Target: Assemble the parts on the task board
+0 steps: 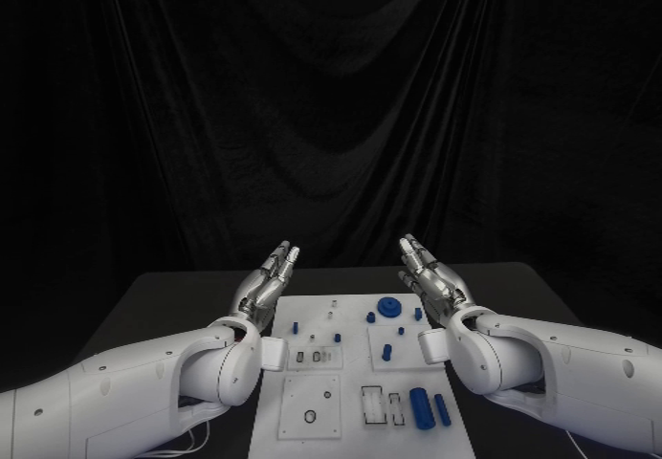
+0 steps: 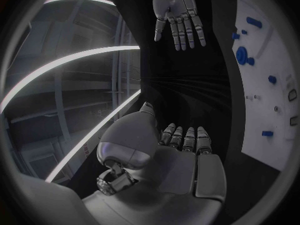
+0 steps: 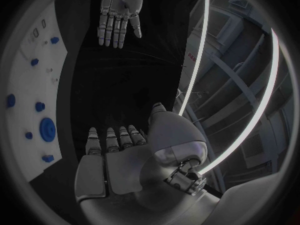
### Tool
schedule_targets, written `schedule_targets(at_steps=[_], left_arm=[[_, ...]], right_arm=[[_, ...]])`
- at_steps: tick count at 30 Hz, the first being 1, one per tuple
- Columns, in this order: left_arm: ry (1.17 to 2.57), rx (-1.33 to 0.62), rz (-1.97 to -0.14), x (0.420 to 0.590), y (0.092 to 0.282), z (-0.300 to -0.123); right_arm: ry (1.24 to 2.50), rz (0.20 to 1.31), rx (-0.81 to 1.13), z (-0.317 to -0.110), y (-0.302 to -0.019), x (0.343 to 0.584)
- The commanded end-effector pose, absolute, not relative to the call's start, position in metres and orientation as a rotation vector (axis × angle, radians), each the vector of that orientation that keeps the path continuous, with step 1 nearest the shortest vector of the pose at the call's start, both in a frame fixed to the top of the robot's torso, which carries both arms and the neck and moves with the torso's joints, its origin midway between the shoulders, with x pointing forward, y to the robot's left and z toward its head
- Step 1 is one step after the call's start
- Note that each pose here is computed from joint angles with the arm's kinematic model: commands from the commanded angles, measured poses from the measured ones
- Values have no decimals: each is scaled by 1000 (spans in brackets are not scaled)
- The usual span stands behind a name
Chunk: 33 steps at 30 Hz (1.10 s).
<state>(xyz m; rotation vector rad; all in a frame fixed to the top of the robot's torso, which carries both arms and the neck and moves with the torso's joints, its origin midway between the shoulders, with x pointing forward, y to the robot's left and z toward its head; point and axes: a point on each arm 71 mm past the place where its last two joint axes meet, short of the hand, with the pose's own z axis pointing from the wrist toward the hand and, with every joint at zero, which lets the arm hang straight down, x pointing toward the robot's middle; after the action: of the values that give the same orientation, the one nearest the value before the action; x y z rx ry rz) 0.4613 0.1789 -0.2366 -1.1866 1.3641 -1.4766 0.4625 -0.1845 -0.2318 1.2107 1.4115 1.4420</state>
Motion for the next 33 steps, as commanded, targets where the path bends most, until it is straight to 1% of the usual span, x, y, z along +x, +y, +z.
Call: schedule_targets(at_steps=[1, 4, 7, 13, 14, 20, 26, 29, 33], left_arm=[[1321, -1197, -1765, 460, 169, -227], [1320, -1199, -1843, 460, 168, -227], [1317, -1200, -1891, 459, 167, -226], [1312, -1203, -1946, 459, 166, -226], [1294, -1024, -1918, 469, 191, -225], [1304, -955, -1911, 469, 194, -224], [1313, -854, -1871, 469, 203, -222], [1311, -800, -1840, 467, 212, -221], [1316, -729, -1795, 465, 226, -219]], right_arm=[[1508, 1661, 1287, -231, -176, 461], [1543, 1721, 1297, -231, -175, 460], [1564, 1758, 1303, -231, -174, 459], [1586, 1800, 1309, -230, -174, 458], [1606, 1793, 1216, -226, -195, 461], [1619, 1782, 1166, -224, -205, 458], [1624, 1764, 1141, -222, -215, 458], [1611, 1739, 1085, -216, -219, 460], [1610, 1683, 946, -207, -225, 463]])
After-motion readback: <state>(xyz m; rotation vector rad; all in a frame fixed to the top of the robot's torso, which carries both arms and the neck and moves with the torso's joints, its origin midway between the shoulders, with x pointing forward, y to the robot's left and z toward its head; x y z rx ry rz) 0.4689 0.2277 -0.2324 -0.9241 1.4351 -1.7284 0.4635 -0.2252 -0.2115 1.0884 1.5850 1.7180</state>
